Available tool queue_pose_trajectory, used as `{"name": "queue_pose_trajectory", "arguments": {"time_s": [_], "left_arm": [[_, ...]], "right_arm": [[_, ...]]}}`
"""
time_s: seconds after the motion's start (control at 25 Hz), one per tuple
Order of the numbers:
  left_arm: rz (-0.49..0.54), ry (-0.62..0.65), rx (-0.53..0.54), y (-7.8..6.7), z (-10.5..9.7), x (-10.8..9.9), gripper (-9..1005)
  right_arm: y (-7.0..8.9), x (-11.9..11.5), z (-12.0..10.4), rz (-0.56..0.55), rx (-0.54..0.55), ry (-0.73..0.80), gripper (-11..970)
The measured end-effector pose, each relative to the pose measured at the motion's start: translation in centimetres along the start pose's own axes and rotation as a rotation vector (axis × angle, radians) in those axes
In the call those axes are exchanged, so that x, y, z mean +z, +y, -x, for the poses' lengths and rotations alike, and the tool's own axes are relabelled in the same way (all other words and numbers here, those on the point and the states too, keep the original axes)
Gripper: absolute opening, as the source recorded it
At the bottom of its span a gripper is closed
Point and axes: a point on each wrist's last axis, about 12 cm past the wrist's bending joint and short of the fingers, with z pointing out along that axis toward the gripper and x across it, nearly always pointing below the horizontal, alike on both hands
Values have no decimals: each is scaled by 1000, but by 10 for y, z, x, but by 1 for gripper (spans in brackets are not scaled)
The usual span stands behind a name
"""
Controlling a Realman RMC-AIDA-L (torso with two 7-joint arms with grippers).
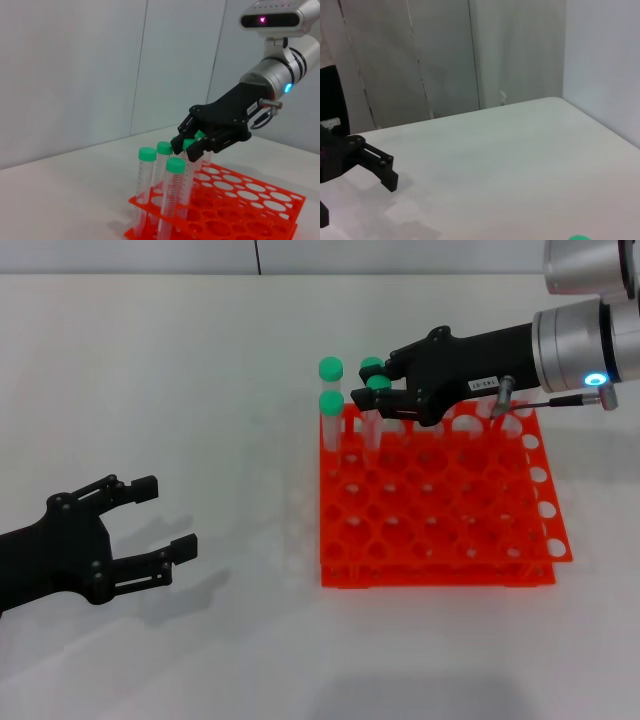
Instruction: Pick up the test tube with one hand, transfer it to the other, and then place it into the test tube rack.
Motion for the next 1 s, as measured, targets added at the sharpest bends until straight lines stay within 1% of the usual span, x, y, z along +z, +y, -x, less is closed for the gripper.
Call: {"name": "queue_pose_trajectory", "arguments": {"time_s": [0.4,0.6,0.68,0.76,0.84,1.0], "left_arm": [[-1,-1,2,0,1,0,885],[-3,-2,5,1,2,1,884],[-3,-2,5,1,2,1,884],[-4,-3,5,1,2,2,884],[-7,-5,9,2,4,3,884],[-14,-11,17,4,7,5,884]], "right_arm": [[1,-1,0,5,-4,-5,272],[1,-2,2,7,-11,-10,545],[2,-5,3,14,-14,-20,561],[3,-12,2,22,-13,-35,576],[4,-25,-4,16,-10,-58,592],[12,-64,-26,15,-25,-136,625]]}}
